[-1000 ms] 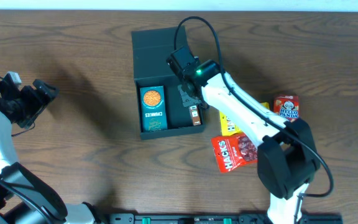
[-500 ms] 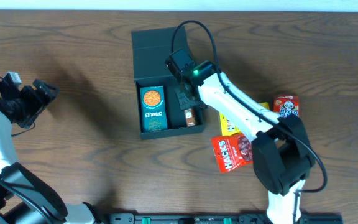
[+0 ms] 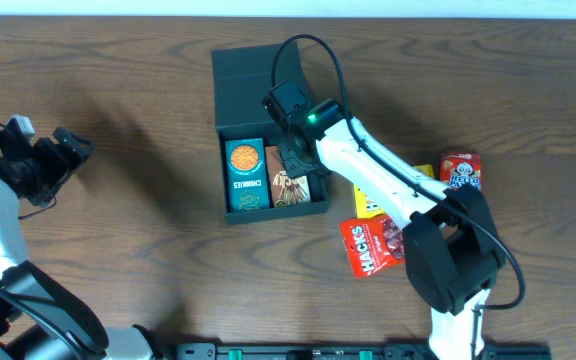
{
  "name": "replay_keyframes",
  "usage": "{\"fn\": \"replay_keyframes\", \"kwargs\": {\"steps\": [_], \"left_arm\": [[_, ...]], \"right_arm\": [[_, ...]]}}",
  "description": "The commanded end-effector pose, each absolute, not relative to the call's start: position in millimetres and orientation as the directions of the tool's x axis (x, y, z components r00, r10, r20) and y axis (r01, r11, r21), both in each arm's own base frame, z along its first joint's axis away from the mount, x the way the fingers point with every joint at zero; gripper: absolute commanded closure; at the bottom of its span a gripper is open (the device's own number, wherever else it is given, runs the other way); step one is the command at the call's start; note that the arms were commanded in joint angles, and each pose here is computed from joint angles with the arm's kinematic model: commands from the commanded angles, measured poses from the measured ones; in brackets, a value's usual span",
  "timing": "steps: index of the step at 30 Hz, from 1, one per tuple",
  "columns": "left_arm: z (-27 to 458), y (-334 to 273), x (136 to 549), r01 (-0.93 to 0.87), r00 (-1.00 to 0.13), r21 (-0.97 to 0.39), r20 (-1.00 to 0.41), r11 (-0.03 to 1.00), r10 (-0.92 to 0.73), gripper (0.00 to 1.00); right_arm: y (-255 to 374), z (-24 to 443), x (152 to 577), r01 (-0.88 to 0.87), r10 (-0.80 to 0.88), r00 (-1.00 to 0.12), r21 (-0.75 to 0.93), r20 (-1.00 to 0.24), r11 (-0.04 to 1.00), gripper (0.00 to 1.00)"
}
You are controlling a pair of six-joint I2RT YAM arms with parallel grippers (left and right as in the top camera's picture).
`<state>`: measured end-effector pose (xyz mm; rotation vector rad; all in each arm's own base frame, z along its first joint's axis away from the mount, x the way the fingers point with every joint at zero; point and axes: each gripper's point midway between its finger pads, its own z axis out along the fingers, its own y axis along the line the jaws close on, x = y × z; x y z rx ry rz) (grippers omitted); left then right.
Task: Pack container
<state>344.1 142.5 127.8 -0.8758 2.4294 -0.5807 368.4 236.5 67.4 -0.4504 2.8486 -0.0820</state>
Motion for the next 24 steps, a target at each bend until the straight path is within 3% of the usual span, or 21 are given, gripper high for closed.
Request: {"fn": "replay_keyframes", "kwargs": {"steps": [1, 11, 17, 24], "left_arm": [[138.2, 144.1, 345.2, -0.439, -0.684, -0.518, -0.338, 0.734, -0.647, 0.05], [132.1, 79.7, 360.6, -0.284, -0.815, -0.462, -0.345, 0.84, -0.465, 0.05], [126.3, 30.6, 367.8, -0.18, -0.878, -0.392, -0.349, 0.902, -0.327, 0.05], [128.9, 12.3, 368.2, -0.141, -0.89, -0.433, -0.339, 0.89, -0.306, 0.05]], "right_arm": [[225.6, 75.2, 376.6, -0.277, -0.304, -0.916, -0.135, -0.262, 0.951, 0.99], [143.3, 127.6, 413.8, -0.09, -0.13, -0.924, -0.126, -0.361, 0.988, 0.98], [123.3, 111.7, 402.2, -0.049, -0.051, -0.965, -0.016, -0.258, 0.999, 0.98], [153.4, 71.0, 351.3, -0.167, -0.162, -0.982, 0.045, -0.101, 0.985, 0.98]]}}
